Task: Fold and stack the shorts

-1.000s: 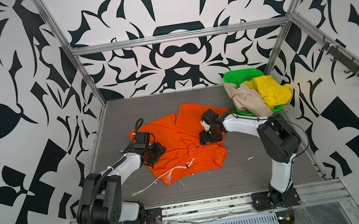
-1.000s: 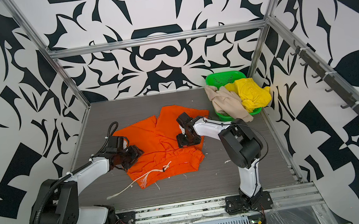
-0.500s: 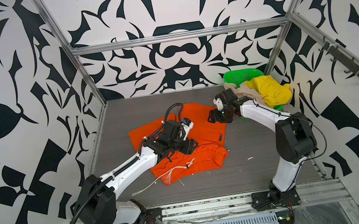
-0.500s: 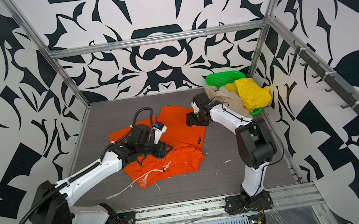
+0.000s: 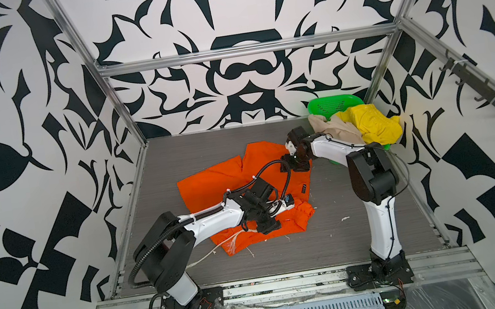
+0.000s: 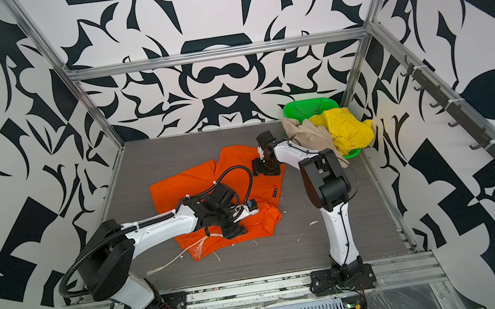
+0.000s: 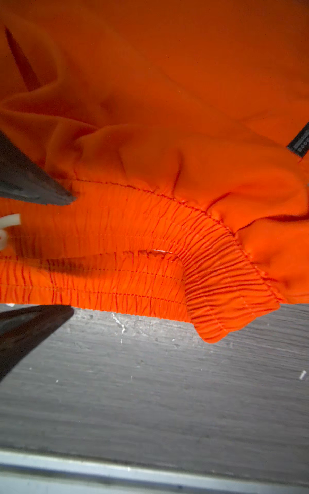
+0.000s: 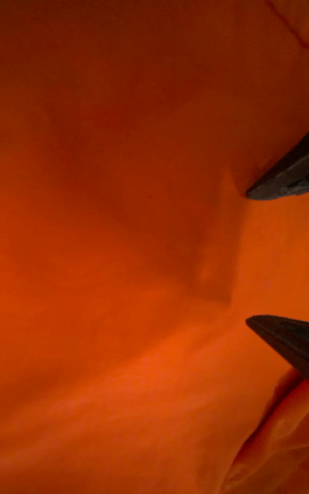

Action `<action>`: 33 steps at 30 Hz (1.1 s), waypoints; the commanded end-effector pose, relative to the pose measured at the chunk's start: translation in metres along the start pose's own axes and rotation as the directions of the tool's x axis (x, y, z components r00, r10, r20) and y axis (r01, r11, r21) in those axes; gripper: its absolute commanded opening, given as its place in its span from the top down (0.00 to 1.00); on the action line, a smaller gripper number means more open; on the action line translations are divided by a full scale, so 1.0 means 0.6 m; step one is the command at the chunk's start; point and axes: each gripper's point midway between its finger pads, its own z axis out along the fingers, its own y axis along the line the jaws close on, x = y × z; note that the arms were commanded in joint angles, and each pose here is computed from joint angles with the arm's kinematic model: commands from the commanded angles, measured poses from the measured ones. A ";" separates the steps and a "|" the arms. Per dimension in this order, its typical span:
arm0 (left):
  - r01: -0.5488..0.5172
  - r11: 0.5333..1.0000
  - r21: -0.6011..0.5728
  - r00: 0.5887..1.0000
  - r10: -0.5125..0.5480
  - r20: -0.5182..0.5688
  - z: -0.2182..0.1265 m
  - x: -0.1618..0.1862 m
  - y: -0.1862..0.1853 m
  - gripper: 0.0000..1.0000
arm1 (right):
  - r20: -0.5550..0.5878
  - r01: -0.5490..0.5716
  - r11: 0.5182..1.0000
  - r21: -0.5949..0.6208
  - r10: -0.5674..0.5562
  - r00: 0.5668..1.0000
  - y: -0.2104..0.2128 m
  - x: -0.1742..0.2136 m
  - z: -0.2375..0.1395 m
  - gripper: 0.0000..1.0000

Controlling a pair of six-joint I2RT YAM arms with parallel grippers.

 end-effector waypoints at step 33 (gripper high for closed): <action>-0.014 0.965 0.262 0.999 0.004 0.038 -0.066 0.006 -0.131 0.46 | 0.059 0.038 0.998 -0.059 -0.034 0.998 0.050 -0.085 -0.020 0.30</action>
